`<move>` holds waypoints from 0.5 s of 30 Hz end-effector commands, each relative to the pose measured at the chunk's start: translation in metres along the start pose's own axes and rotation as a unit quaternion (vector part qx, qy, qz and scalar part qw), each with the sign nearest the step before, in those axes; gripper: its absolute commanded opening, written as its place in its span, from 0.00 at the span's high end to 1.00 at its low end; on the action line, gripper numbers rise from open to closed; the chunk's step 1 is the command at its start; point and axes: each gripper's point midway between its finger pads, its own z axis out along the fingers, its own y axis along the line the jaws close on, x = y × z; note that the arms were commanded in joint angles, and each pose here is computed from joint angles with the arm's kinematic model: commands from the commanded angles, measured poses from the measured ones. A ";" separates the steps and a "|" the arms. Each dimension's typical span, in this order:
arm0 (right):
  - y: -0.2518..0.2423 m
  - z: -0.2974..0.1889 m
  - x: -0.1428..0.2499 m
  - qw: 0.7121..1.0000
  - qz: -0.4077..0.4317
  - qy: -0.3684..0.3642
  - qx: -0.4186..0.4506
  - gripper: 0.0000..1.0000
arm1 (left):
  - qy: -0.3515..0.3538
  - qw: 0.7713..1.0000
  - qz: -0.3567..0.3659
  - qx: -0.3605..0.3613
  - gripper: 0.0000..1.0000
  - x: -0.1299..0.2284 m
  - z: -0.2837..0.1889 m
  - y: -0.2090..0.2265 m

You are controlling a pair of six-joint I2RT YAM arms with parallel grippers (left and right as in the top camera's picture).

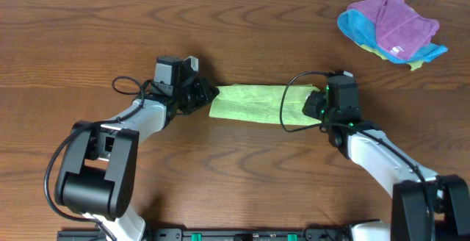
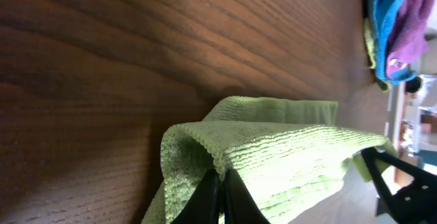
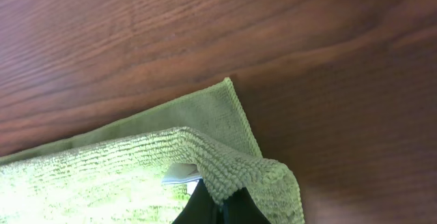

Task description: Fold the cloth

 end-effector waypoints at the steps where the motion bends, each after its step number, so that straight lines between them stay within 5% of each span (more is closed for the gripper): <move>1: -0.007 0.006 -0.002 1.000 0.001 -0.006 0.012 0.99 | -0.026 0.999 0.012 -0.025 0.94 -0.008 0.001 0.001; 15: -0.009 0.033 0.002 1.000 -0.007 -0.001 0.015 0.98 | -0.043 0.998 0.006 -0.052 0.94 -0.012 0.001 0.008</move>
